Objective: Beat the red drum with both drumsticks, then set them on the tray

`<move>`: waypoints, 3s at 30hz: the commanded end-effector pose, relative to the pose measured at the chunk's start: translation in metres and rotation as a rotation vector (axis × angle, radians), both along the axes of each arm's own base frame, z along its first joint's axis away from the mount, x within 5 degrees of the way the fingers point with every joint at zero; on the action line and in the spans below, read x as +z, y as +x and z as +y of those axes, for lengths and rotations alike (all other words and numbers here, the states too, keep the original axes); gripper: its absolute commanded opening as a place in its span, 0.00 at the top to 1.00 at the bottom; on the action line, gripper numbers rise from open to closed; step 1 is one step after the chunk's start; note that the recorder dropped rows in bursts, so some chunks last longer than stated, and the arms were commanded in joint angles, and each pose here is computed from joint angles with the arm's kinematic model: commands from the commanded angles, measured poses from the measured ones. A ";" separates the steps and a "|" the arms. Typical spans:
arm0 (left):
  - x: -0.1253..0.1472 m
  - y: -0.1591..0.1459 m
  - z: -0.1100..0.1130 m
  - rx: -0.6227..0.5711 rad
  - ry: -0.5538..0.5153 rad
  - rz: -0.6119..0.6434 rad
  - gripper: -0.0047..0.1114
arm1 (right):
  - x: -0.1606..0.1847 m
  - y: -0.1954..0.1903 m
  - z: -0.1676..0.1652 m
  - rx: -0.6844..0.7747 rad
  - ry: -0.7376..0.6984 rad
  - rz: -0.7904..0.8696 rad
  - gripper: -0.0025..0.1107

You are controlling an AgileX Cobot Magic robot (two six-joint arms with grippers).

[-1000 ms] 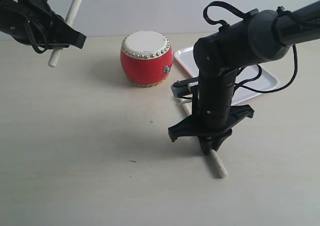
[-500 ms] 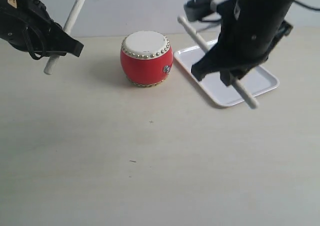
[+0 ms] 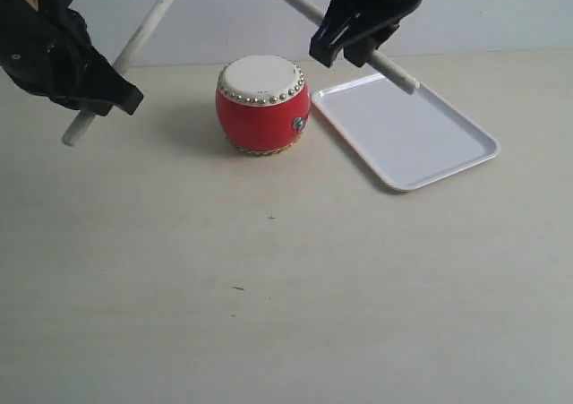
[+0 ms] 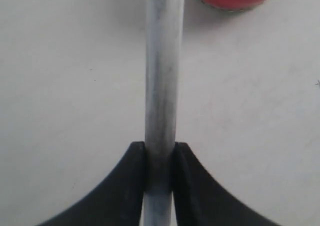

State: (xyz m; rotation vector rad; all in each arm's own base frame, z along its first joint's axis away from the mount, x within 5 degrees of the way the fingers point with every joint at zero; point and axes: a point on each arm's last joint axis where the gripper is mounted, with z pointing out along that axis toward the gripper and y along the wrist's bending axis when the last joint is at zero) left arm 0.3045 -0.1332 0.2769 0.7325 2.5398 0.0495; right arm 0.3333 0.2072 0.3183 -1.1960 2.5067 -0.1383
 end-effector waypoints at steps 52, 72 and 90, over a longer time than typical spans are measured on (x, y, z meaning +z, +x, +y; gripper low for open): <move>-0.100 0.069 -0.048 -0.101 0.128 0.337 0.96 | -0.004 0.067 -0.006 -0.191 0.165 -0.004 0.98; -0.086 0.068 -0.050 -0.086 0.083 0.283 0.96 | -0.023 0.058 0.001 -0.175 0.213 0.109 0.98; -0.004 0.062 -0.046 -0.098 0.058 0.185 0.96 | -0.158 0.083 0.014 -0.205 0.060 0.367 0.98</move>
